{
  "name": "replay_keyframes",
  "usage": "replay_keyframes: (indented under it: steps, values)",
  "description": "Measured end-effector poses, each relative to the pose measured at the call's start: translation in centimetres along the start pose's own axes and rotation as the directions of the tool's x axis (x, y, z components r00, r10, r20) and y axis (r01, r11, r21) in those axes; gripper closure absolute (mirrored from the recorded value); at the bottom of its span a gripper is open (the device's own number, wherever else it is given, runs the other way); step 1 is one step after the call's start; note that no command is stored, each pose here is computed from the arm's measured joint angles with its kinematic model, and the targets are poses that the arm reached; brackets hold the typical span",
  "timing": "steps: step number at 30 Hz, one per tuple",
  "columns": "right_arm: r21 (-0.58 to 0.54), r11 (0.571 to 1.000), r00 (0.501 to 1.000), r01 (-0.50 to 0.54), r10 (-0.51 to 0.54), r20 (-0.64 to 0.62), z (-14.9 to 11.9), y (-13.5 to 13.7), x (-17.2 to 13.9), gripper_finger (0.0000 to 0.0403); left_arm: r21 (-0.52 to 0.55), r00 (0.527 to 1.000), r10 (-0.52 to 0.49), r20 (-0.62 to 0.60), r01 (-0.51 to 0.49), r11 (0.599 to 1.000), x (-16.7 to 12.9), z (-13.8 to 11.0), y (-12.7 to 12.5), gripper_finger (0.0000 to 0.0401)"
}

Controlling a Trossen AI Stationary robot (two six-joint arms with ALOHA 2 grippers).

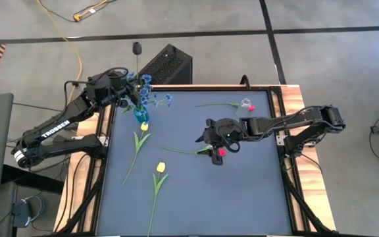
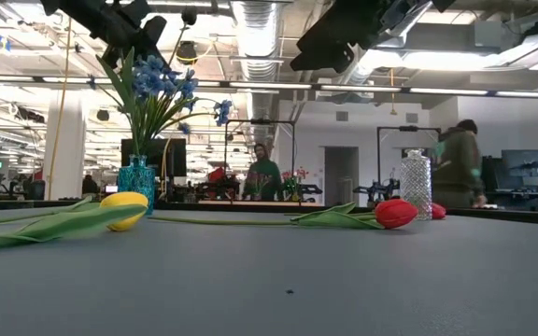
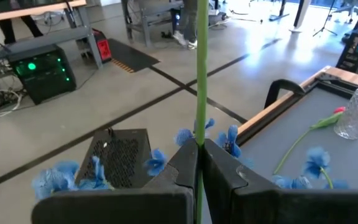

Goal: Sort flowers into vase by color
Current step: Put the black tulip into the blue vase

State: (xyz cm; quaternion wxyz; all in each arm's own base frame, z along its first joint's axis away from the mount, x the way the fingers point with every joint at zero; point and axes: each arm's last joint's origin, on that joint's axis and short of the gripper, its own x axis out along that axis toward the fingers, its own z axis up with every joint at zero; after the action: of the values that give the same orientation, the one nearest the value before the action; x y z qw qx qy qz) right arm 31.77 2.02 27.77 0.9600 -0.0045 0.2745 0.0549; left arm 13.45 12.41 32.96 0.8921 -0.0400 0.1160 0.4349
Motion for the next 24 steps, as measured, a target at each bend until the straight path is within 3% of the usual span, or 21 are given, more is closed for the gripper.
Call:
replay_keyframes:
  steps: [10,15,24]
  values:
    - [0.000,1.000,1.000,0.000,0.000,-0.001,0.0,0.0,0.0,0.0149,-0.008,0.999,-0.004,-0.033,0.004,1.000,0.1,-0.5,-0.1,0.0401]
    - [-0.001,1.000,1.000,-0.001,0.001,-0.005,0.0,0.0,0.0,0.0149,-0.022,1.000,0.000,-0.011,0.000,1.000,0.4,-2.7,-0.3,0.0401]
    - [-0.017,1.000,1.000,-0.003,0.002,-0.022,-0.2,0.0,0.0,0.0148,-0.039,0.999,0.020,0.028,-0.019,0.999,-0.7,-4.3,0.1,0.0401]
